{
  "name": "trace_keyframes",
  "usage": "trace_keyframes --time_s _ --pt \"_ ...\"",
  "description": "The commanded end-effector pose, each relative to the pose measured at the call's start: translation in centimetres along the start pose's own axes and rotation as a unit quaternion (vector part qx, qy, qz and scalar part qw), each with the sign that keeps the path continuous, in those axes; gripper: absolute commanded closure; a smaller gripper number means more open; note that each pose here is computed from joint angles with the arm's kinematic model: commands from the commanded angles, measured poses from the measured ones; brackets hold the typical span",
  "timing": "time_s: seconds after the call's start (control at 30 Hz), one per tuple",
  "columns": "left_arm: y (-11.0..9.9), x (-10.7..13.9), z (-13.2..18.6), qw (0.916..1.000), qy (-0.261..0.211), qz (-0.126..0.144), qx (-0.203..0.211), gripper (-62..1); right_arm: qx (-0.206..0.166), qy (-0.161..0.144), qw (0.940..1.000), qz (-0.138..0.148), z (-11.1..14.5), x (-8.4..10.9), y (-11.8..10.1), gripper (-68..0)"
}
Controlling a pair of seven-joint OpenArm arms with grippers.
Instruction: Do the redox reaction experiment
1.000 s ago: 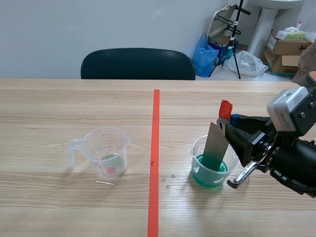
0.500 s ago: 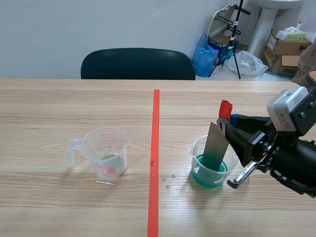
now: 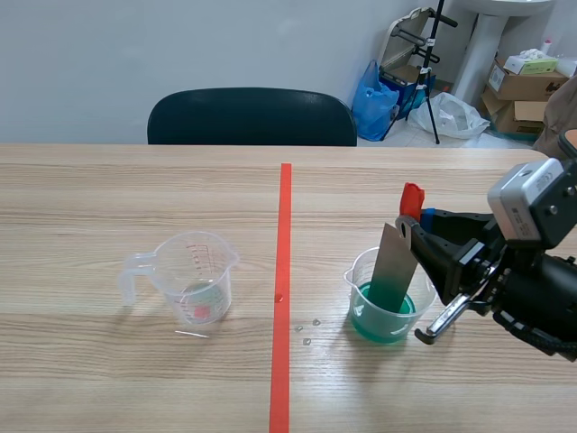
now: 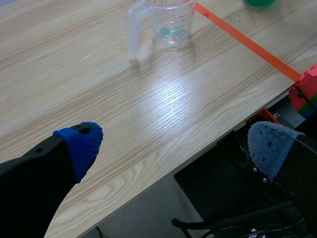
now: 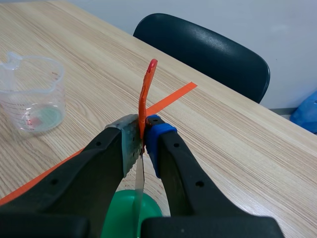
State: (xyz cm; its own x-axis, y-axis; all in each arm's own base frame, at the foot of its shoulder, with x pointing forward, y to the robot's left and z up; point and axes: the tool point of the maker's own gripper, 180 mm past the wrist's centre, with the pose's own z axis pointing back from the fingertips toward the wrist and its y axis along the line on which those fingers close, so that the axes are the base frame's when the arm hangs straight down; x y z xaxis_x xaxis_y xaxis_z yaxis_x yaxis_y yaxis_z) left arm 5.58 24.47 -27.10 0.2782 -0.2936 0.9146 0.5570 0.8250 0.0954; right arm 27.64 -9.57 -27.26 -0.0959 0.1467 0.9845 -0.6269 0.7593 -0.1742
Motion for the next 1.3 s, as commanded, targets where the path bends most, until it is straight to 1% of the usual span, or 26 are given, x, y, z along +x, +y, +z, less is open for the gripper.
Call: trace_keyframes --time_s 0.0,0.57,0.77,0.9,1.0,1.27 --pt "0.0 0.6 -0.1 0.9999 -0.013 0.001 0.001 -62.3 -0.002 -0.006 1.0000 0.004 -0.1 0.4 -0.4 -2.0" --pt "0.0 0.6 -0.1 0.9999 -0.013 0.001 0.001 -62.3 -0.002 -0.007 1.0000 0.004 -0.1 0.5 -0.4 -2.0" --pt "0.0 0.6 -0.1 0.9999 -0.013 0.001 0.001 -62.3 -0.007 -0.015 0.9998 0.013 0.1 1.0 -1.1 -2.0" --pt "0.0 0.6 -0.1 0.9999 -0.013 0.001 0.001 -62.3 -0.004 -0.021 0.9995 0.024 0.3 1.8 -1.6 -2.0" --pt "0.0 0.6 -0.1 0.9999 -0.013 0.001 0.001 -62.3 -0.007 -0.032 0.9991 0.025 0.5 3.0 -2.0 -2.0" --pt "0.0 0.6 -0.1 0.9999 -0.013 0.001 0.001 -62.3 0.003 -0.051 0.9978 0.044 1.3 5.5 -1.6 -2.0"
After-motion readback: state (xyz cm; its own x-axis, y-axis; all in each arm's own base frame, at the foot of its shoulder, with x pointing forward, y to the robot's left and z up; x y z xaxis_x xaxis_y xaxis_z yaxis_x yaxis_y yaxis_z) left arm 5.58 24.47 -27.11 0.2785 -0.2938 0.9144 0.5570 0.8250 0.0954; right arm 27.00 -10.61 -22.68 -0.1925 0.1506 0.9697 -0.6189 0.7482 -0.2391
